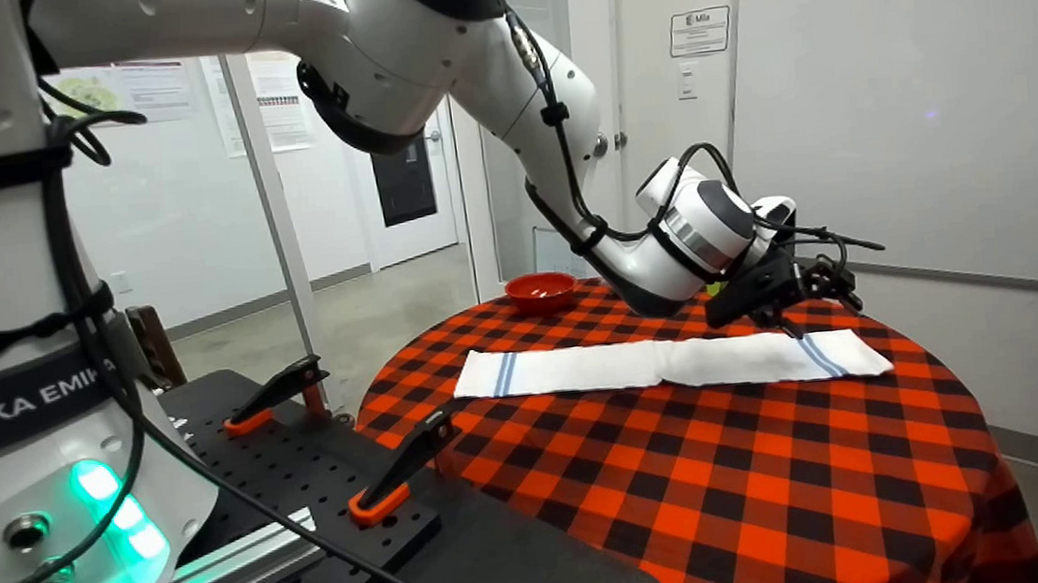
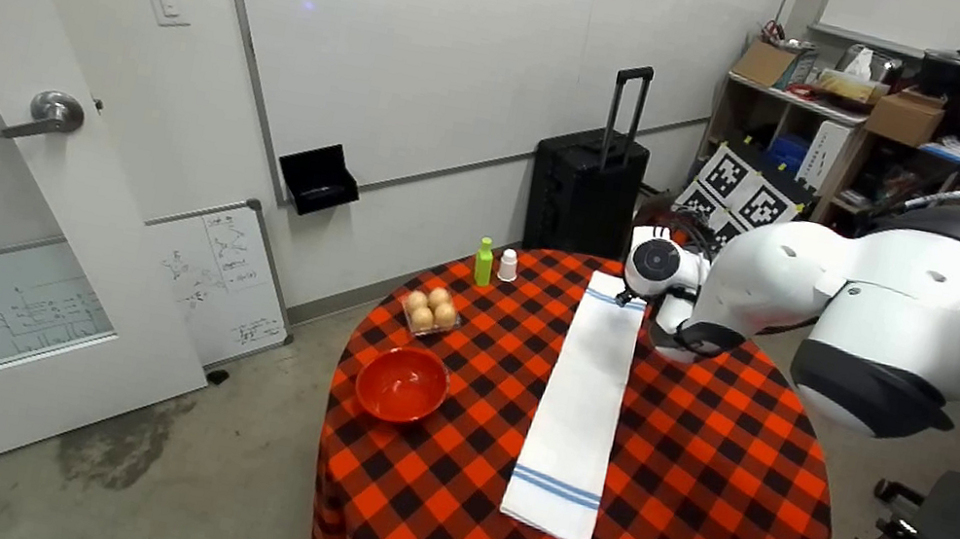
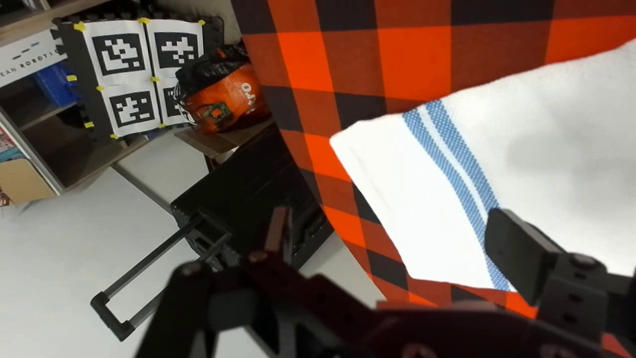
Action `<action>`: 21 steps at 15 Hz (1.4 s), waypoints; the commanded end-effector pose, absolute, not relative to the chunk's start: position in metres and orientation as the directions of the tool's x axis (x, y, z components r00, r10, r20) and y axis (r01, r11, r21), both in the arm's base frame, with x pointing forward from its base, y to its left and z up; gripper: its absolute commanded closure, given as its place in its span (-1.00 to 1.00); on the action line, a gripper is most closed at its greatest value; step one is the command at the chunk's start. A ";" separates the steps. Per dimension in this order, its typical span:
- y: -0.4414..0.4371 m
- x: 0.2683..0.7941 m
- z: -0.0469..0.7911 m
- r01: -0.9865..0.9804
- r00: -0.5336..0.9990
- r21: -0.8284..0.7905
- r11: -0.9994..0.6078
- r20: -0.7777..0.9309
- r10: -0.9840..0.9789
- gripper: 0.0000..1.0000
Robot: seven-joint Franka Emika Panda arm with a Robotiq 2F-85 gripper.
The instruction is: Move the towel to the left, then straighten it
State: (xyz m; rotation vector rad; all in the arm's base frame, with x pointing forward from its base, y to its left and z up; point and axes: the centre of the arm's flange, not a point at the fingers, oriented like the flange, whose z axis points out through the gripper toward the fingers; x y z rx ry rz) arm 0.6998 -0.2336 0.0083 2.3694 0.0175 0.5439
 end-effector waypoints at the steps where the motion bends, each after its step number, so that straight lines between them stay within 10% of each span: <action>1: -0.221 0.701 -0.002 -0.173 0.910 0.588 -0.790 0.402 0.100 -1.00; 21: -0.119 0.627 0.278 0.090 0.992 -0.142 -0.986 -0.072 0.101 -1.00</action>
